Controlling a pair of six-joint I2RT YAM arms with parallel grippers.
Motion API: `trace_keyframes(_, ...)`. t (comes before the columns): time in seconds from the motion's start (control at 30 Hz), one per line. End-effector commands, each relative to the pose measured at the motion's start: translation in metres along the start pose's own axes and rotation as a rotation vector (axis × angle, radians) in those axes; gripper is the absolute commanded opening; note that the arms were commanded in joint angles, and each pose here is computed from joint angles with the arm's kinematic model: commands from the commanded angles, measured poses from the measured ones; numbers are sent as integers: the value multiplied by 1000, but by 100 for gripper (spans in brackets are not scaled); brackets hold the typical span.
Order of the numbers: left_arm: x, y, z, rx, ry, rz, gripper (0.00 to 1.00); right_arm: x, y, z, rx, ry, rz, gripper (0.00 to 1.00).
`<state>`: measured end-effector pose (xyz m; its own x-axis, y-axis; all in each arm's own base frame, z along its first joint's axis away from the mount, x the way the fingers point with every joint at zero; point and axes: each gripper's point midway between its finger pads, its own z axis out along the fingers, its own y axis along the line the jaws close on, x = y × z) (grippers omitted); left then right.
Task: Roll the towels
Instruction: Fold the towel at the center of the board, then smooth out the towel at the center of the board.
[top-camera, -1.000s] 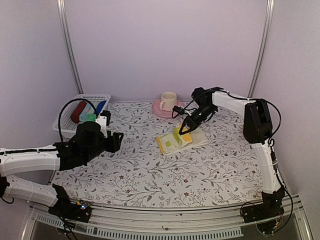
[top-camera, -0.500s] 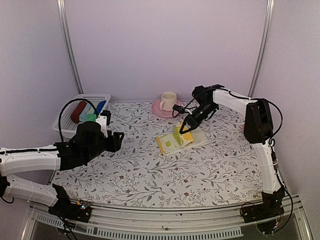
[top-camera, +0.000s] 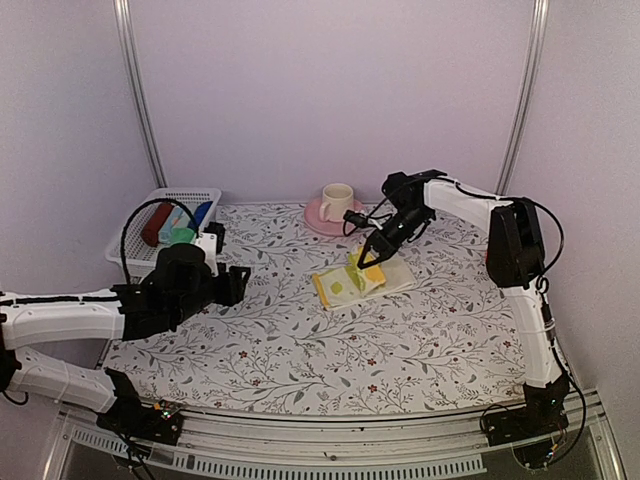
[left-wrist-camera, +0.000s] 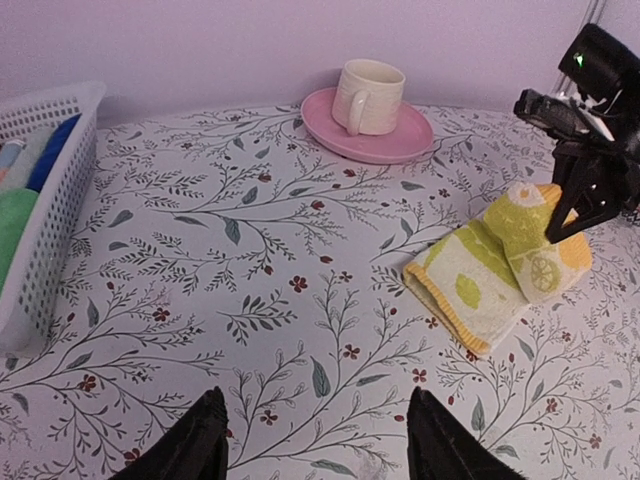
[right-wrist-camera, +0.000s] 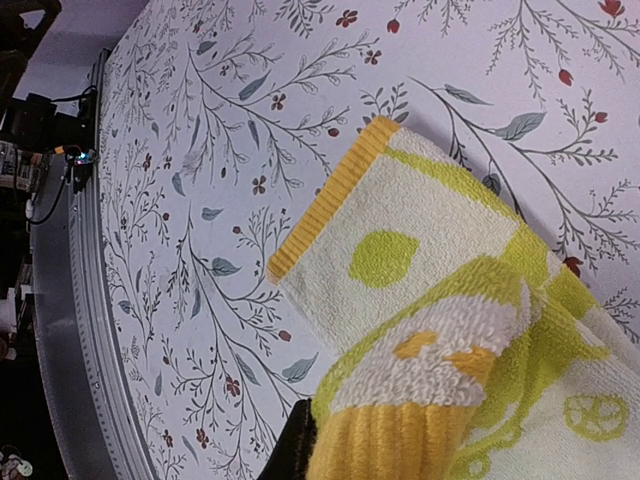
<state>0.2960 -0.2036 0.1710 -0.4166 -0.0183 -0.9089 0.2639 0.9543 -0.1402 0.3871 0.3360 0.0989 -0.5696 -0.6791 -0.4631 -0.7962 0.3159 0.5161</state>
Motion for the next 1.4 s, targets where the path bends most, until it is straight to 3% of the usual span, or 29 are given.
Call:
trace_keyframes(0.0,6,-5,2,18,2,-4,61,-2,2,20,-10,19,-19,11)
trace_keyframes(0.17,10,-6,3,22,8,-7,61,-3,3,29,-17,22,-20,18)
trace_keyframes(0.37,13,-5,5,20,11,-7,62,-8,22,37,-74,15,-53,42)
trace_keyframes(0.67,16,-16,19,40,27,-27,63,-23,43,32,-117,-29,-133,47)
trace_keyframes(0.87,-9,-61,40,187,-4,-71,65,-22,28,18,-13,-29,-143,53)
trace_keyframes(0.93,-18,-81,53,243,4,-66,59,-17,17,14,10,-30,-120,53)
trace_keyframes(1.17,-16,-152,106,455,70,-77,37,8,-30,-13,3,-82,27,38)
trace_keyframes(1.37,-2,-198,135,625,139,-102,10,22,-60,-35,-7,-152,102,37)
